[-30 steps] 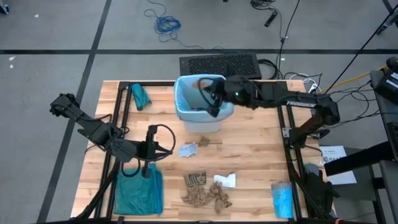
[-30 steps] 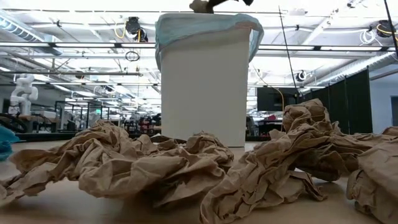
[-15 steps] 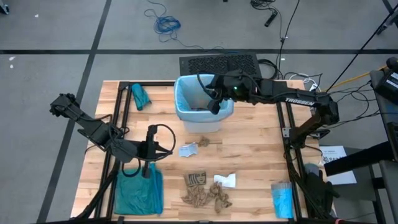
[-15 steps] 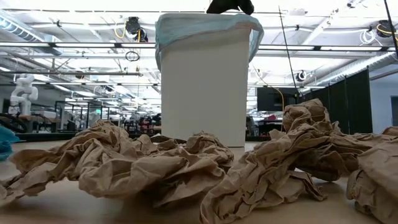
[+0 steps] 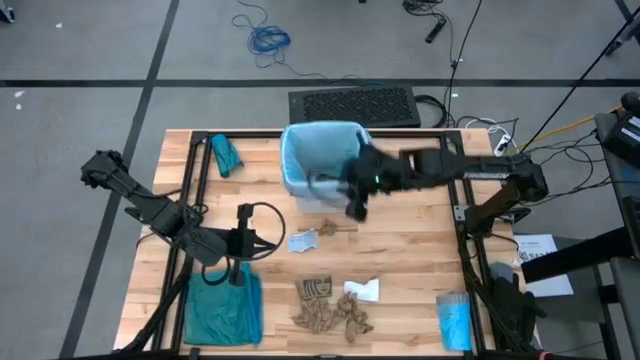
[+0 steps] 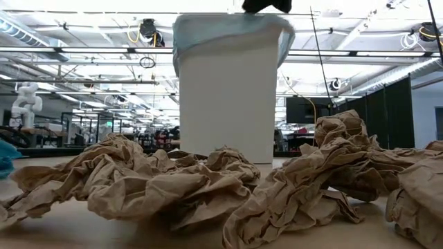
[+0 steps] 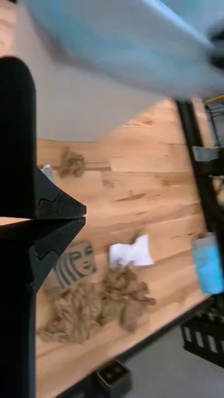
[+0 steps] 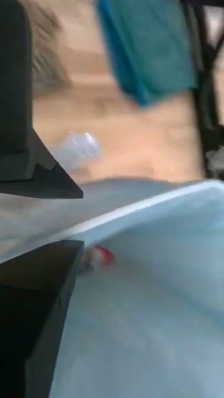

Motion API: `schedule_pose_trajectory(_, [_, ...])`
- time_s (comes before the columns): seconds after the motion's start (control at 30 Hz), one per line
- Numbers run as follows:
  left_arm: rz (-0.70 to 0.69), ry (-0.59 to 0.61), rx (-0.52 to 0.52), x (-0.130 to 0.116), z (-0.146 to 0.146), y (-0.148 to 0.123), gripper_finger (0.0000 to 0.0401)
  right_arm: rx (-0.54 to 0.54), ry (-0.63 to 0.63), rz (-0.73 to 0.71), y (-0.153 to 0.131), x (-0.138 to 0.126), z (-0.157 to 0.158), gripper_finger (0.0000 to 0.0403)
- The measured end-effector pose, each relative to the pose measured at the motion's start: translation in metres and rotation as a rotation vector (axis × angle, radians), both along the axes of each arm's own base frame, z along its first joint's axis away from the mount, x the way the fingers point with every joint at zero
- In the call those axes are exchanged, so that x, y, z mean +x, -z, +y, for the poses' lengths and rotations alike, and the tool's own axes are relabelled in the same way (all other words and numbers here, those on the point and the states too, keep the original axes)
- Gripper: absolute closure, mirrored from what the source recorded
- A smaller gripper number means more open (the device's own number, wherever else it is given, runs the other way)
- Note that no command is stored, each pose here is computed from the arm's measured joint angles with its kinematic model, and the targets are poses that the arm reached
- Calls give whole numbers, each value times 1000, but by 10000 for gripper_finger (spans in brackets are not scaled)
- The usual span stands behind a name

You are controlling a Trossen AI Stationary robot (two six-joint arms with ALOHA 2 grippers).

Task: Place trash/remove bag and relplace
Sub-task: Adjust the white trash bin

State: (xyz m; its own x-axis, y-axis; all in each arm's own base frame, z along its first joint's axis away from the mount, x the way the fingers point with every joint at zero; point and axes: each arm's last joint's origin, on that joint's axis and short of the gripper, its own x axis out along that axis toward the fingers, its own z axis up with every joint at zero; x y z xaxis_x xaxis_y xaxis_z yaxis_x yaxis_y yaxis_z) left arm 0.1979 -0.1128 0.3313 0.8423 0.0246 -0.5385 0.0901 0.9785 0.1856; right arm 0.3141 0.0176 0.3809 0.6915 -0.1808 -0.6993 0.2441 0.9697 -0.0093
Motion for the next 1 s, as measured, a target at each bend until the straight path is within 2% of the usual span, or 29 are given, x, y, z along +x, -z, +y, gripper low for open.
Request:
schedule_pose_trajectory(0.23, [-12, 7, 10, 3, -1, 14, 401, 35, -45, 62, 7, -24, 79, 305])
schedule_pose_trajectory(0.3, [-18, 15, 26, 3, -1, 13, 401, -3, -31, 38, 7, -29, 94, 305])
schedule_pose_trajectory(0.37, [-31, 17, 53, 4, -1, 13, 401, -102, 10, -4, 6, -33, 103, 305])
schedule_pose_trajectory(0.43, [-59, 23, 68, 5, -2, 10, 401, -187, 56, -35, 4, -35, 101, 305])
schedule_pose_trajectory(0.63, [-111, 24, 45, 8, -3, 5, 401, -216, 92, -14, 3, -26, 79, 305])
schedule_pose_trajectory(0.73, [-105, 5, 14, 8, -3, 6, 401, -239, 62, -61, -3, -24, 77, 305])
schedule_pose_trajectory(0.83, [-104, 8, 6, 7, -4, 6, 401, -239, 32, -127, -12, -23, 78, 305])
schedule_pose_trajectory(1.0, [-104, 12, 5, 7, -5, 6, 401, -200, 5, -69, -8, -26, 77, 305])
